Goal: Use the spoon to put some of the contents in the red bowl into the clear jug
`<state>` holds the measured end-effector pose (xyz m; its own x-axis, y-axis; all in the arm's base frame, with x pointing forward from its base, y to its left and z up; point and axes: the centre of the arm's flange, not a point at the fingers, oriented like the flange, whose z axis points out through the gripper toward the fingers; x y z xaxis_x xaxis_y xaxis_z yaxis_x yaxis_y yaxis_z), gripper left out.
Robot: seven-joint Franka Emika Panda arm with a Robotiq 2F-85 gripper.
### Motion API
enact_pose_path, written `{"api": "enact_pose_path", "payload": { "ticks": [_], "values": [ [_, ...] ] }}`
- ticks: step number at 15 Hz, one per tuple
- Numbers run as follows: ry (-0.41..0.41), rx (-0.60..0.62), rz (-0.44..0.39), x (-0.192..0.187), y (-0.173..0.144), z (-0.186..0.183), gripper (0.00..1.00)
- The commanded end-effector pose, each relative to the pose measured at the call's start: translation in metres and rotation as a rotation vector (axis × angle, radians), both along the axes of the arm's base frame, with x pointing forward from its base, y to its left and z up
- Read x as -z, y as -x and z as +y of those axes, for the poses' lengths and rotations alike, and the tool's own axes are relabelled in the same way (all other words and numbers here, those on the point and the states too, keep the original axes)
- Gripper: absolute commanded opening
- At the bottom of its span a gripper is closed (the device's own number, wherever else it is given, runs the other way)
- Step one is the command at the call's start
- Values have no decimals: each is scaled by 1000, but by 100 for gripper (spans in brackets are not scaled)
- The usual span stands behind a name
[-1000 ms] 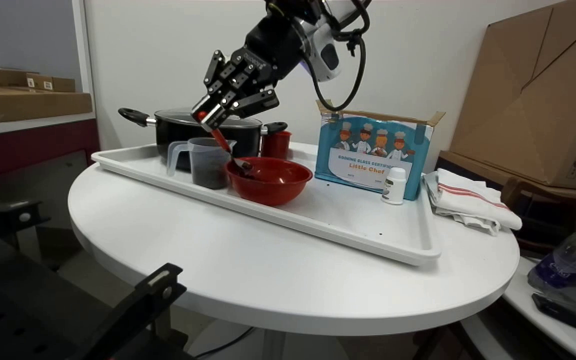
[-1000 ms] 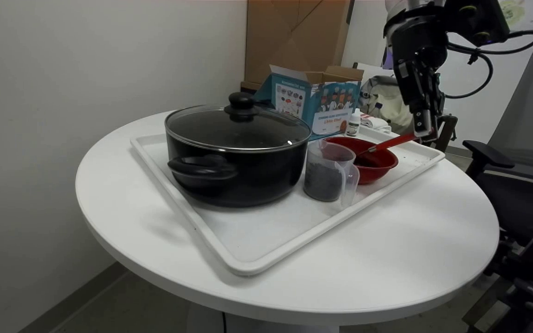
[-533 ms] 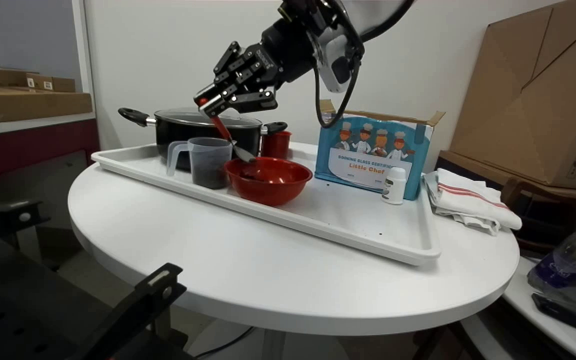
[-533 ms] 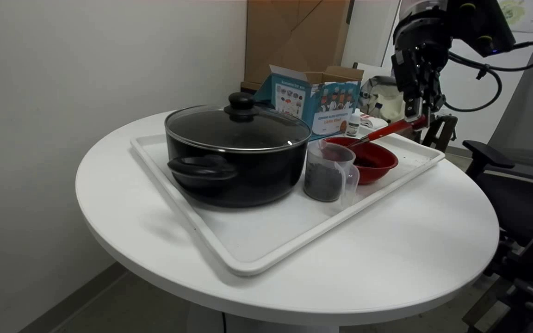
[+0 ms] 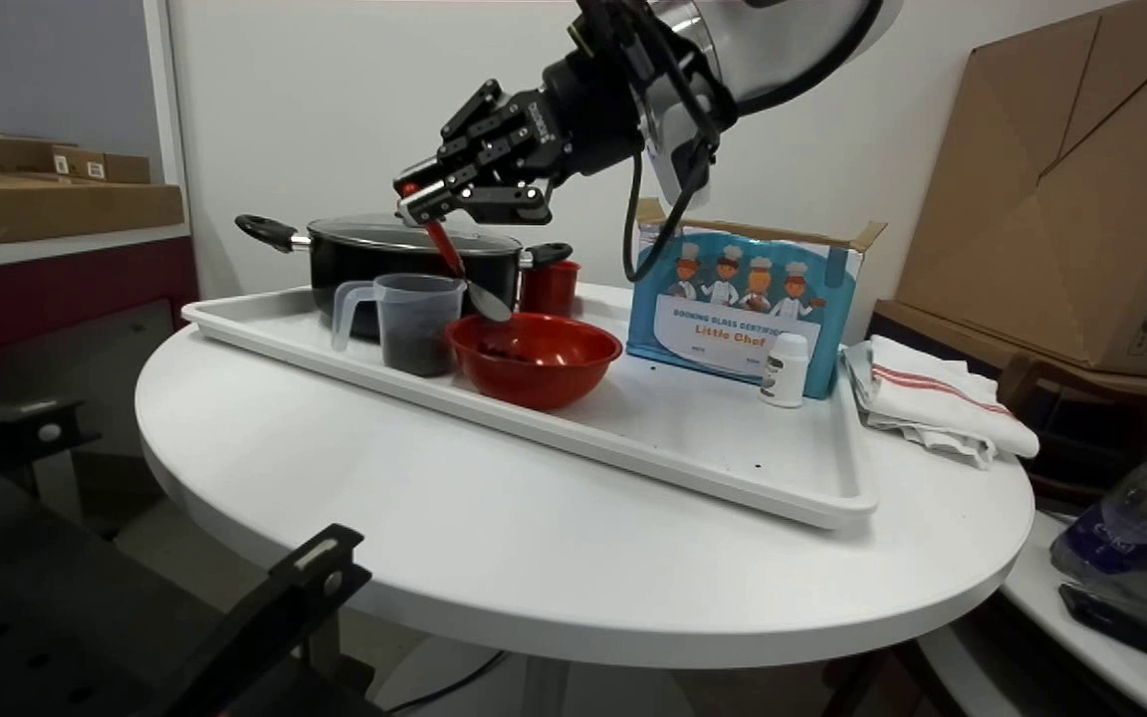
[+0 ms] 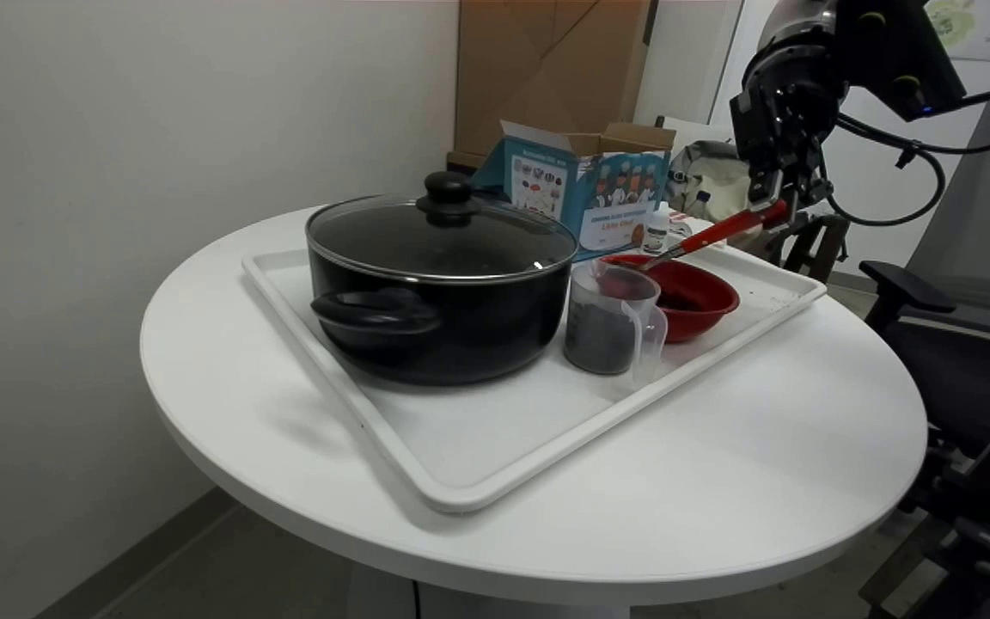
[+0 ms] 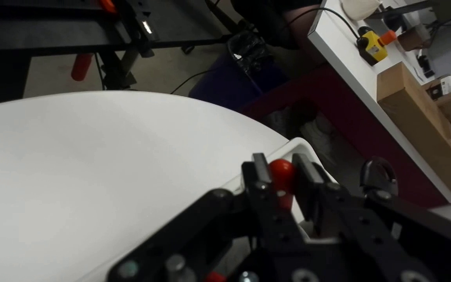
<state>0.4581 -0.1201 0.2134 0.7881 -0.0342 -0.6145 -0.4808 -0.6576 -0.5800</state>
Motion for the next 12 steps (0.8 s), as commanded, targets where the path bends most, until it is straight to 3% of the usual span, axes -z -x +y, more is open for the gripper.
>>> {"api": "enact_pose_path", "payload": {
  "ticks": [1,12],
  "values": [
    [-66,27,11,0,-2,-6,9],
    [-194,136,74,9,18,-26,9]
  ]
}}
